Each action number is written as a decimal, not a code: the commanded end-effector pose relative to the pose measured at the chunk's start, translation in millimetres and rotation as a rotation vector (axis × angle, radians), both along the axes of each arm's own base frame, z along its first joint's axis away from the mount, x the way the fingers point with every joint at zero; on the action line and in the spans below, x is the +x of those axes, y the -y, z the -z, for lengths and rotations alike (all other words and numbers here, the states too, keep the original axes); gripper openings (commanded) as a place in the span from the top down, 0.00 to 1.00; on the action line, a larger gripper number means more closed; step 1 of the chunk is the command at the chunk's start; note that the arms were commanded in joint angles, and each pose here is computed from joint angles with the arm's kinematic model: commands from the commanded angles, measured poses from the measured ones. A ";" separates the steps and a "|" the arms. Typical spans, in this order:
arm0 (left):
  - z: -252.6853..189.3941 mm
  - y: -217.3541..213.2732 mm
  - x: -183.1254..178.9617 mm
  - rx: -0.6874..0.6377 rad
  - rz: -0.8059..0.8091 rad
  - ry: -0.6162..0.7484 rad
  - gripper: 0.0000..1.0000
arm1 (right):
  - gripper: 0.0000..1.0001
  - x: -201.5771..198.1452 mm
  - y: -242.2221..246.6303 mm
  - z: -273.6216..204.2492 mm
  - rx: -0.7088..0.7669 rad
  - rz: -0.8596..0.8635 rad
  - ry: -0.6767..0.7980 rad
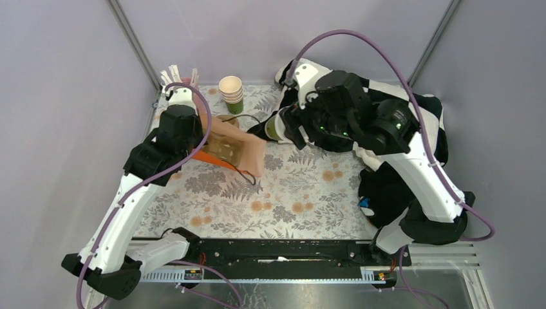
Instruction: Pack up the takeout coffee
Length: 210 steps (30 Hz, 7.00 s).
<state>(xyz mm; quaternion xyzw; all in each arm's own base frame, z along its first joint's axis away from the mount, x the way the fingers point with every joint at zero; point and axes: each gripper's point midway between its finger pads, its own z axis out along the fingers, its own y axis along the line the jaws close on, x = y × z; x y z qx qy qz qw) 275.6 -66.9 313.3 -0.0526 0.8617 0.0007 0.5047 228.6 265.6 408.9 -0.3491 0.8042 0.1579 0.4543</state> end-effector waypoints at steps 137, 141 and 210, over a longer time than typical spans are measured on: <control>98.6 58.3 -42.0 -0.132 0.502 0.270 1.00 | 0.24 36.0 -75.9 206.1 -0.370 -0.178 0.291; 101.0 58.6 -41.4 -0.134 0.500 0.263 1.00 | 0.23 43.1 -78.8 213.6 -0.410 -0.220 0.301; 101.9 55.8 -37.7 -0.123 0.475 0.248 1.00 | 0.22 94.5 -58.3 249.1 -0.635 -0.133 0.344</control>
